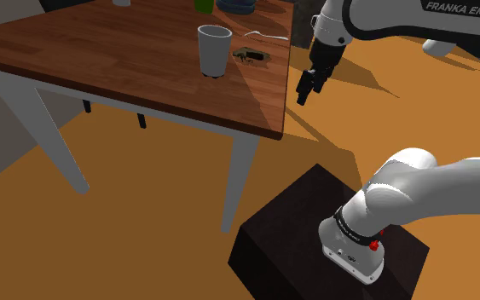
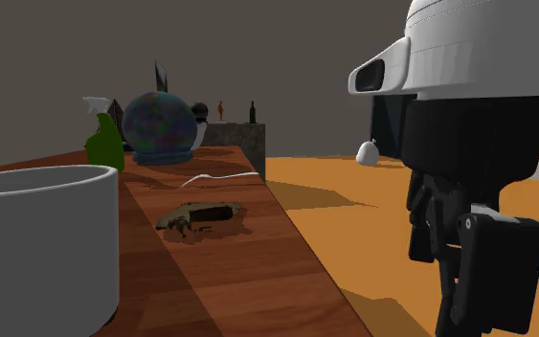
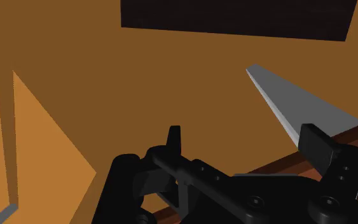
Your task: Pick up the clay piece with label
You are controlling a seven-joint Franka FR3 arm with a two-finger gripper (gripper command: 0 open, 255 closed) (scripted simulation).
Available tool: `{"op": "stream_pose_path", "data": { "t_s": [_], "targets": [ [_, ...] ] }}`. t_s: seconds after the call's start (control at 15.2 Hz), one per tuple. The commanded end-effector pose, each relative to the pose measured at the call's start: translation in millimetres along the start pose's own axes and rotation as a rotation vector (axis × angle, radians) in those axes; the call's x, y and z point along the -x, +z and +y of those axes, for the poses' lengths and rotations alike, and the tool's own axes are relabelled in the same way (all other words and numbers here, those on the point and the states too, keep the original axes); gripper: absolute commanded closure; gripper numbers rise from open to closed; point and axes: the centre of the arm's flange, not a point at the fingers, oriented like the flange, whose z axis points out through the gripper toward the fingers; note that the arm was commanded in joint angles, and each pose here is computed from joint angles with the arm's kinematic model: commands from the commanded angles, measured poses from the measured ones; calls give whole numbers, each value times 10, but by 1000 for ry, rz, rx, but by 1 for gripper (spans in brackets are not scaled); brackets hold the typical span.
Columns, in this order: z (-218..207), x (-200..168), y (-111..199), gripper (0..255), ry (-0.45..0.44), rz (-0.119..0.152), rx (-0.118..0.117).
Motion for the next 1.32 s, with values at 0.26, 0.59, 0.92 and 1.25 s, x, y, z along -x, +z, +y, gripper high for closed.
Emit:
{"op": "stream_pose_path", "data": {
  "t_s": [0.26,0.59,0.92,1.25],
  "targets": [
    [292,-438,-82,0,-123,-5,1],
    [578,-1030,-182,0,-278,-11,2],
    [770,-1661,-279,0,-432,-17,4],
    [862,-2313,-372,0,-586,-24,5]
  ]
}}
